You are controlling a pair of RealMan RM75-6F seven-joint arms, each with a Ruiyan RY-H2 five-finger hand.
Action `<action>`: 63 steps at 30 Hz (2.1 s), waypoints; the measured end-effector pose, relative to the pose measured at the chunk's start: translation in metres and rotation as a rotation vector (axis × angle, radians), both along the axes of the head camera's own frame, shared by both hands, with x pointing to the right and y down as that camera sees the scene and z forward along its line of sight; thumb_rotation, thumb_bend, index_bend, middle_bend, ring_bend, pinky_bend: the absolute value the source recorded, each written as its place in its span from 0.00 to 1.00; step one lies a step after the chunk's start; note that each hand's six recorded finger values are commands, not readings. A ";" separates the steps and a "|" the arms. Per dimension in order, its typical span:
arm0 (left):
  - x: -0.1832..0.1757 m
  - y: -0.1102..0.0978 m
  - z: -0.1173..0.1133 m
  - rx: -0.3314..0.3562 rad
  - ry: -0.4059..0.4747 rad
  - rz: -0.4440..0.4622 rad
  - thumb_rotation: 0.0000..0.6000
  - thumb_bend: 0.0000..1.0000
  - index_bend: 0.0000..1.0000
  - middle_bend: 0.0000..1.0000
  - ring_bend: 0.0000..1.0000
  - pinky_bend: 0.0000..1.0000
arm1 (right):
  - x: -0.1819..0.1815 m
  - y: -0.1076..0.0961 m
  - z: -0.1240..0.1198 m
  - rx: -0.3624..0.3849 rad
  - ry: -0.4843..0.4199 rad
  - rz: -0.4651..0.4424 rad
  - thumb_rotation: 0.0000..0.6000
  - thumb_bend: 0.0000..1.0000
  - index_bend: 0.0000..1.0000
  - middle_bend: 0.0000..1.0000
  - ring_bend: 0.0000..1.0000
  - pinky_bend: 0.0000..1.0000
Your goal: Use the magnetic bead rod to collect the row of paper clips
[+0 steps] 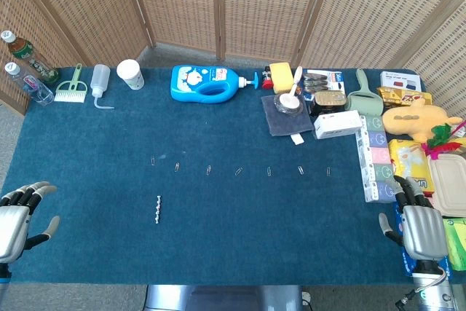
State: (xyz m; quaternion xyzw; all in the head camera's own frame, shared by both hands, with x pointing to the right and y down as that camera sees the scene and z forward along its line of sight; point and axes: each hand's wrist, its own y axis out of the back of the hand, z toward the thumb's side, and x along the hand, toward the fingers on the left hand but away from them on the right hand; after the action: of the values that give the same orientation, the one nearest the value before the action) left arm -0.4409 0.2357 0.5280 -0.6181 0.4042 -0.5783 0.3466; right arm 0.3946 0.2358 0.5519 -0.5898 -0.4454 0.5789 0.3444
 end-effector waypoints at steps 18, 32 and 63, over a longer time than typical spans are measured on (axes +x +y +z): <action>-0.006 -0.004 0.000 0.010 0.008 0.029 0.93 0.32 0.26 0.27 0.24 0.25 | -0.005 0.007 -0.007 0.018 -0.001 0.011 1.00 0.39 0.18 0.18 0.09 0.35; 0.027 -0.029 0.021 -0.037 -0.015 0.314 0.98 0.25 0.21 0.30 0.34 0.55 | 0.006 0.018 -0.020 0.038 0.020 0.051 1.00 0.39 0.18 0.18 0.09 0.35; 0.154 -0.025 0.111 0.004 -0.090 0.761 1.00 0.14 0.31 0.52 0.53 0.76 | 0.026 0.024 -0.021 0.030 0.025 0.097 1.00 0.39 0.18 0.18 0.09 0.35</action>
State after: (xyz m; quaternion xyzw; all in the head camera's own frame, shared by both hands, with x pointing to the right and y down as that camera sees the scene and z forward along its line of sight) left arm -0.2873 0.2103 0.6390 -0.6972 0.1314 -0.4339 0.5553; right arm 0.4203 0.2593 0.5307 -0.5549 -0.4778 0.5957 0.3302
